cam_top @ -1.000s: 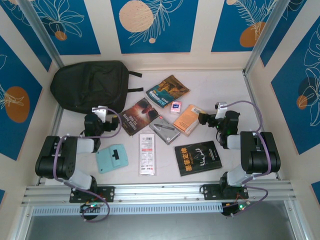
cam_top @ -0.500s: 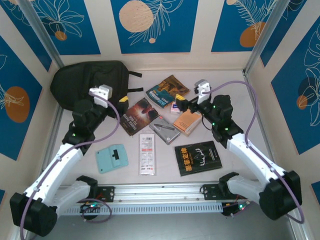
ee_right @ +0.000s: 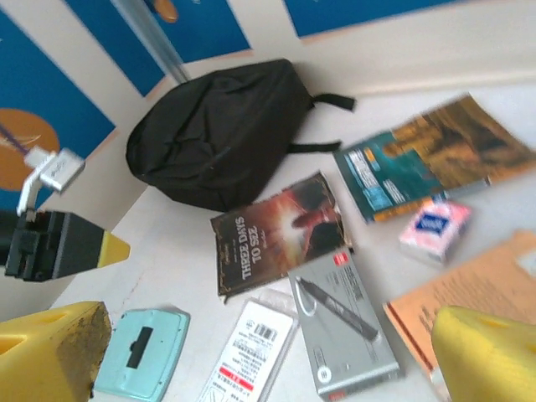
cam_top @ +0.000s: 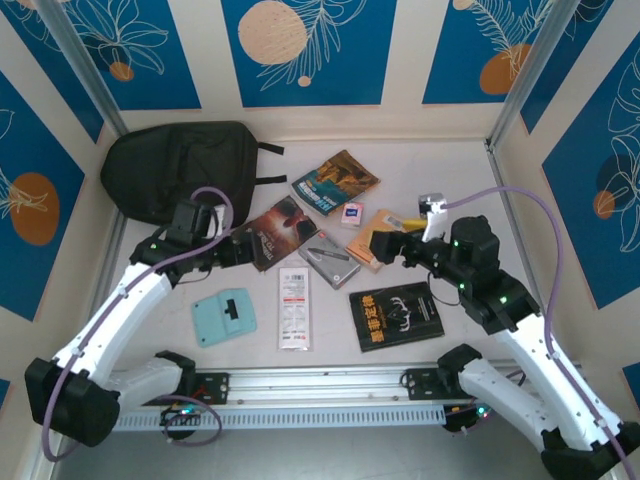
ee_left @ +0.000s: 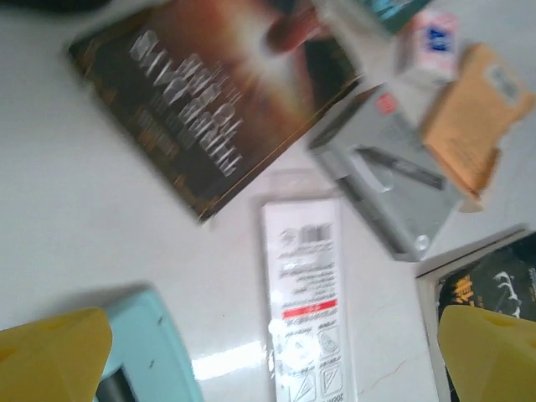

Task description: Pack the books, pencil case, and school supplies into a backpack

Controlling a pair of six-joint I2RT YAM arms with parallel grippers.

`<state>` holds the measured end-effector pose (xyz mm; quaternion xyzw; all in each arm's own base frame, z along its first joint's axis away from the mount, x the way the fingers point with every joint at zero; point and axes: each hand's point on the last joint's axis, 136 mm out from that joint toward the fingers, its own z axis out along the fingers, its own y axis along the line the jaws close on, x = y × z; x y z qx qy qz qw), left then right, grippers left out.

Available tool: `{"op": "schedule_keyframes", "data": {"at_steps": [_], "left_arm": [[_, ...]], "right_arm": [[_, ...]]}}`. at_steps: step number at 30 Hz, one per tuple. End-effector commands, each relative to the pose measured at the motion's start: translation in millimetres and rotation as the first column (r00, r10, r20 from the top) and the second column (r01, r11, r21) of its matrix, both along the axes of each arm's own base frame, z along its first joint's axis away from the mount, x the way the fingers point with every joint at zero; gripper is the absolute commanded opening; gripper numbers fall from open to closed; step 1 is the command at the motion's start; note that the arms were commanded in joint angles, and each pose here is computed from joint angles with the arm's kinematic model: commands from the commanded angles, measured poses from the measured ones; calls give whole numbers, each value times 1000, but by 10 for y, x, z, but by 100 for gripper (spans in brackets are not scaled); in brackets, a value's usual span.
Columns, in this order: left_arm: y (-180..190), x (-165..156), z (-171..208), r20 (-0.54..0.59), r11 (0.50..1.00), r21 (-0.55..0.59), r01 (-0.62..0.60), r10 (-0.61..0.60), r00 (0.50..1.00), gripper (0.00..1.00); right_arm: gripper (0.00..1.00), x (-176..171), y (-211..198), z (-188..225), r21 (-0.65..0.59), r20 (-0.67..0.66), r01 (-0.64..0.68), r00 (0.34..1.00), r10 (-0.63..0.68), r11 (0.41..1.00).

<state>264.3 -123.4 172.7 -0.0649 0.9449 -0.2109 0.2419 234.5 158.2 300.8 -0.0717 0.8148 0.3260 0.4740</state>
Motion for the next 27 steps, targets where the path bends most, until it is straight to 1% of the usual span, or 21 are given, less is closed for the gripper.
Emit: {"op": "schedule_keyframes", "data": {"at_steps": [1, 3, 5, 6, 8, 10, 12, 13, 16, 17, 19, 21, 22, 24, 26, 27], "left_arm": [[156, -64, -88, -91, 984, -71, -162, 155, 984, 100], [280, -10, -53, -64, 977, -44, -211, 208, 976, 100], [331, 61, 17, -31, 973, -29, -230, 230, 973, 100], [340, 104, 56, -11, 973, -24, -232, 231, 973, 100], [395, 196, 131, 32, 971, 6, -239, 238, 971, 100], [508, 262, 184, 55, 957, 55, -284, 281, 958, 100], [639, 325, 283, 92, 933, 96, -346, 338, 937, 96], [704, 361, 383, 133, 920, 103, -378, 364, 922, 94], [959, 410, 668, 251, 852, 107, -513, 476, 843, 93], [1016, 437, 736, 276, 834, 114, -541, 496, 823, 93], [1084, 521, 805, 302, 815, 159, -557, 497, 813, 93], [1117, 633, 794, 304, 801, 222, -556, 484, 820, 93], [1096, 729, 785, 307, 807, 244, -537, 461, 833, 92], [975, 927, 724, 293, 840, 274, -469, 391, 872, 90], [799, 1163, 627, 252, 880, 307, -362, 292, 923, 90], [728, 1262, 588, 232, 892, 323, -317, 251, 940, 90]], "right_arm": [[99, -114, 113, -381, 60, -277, -20, 960, 36, 998], [99, -116, 116, -561, -9, -346, -10, 938, 6, 1000], [99, -122, 120, -694, -70, -361, 8, 932, -33, 997], [99, -119, 121, -741, -79, -367, 20, 929, -48, 997], [99, -107, 140, -813, -55, -394, 34, 918, -53, 998], [99, -103, 182, -844, -30, -398, 25, 917, -34, 999], [96, -82, 189, -865, -36, -399, 28, 916, -40, 999], [96, -71, 184, -880, -47, -398, 31, 916, -48, 998], [95, -7, 77, -965, -94, -403, 95, 906, -126, 991], [95, 12, 73, -984, -99, -401, 97, 907, -129, 990], [94, 59, 117, -999, -97, -395, 78, 912, -110, 992], [94, 115, 162, -1024, -113, -401, 62, 910, -102, 992], [94, 147, 181, -1050, -130, -408, 54, 907, -103, 990], [94, 195, 222, -1093, -156, -415, 37, 904, -100, 987], [94, 228, 264, -1125, -173, -419, 21, 903, -93, 985], [94, 230, 284, -1137, -176, -421, 12, 903, -87, 984]]}}
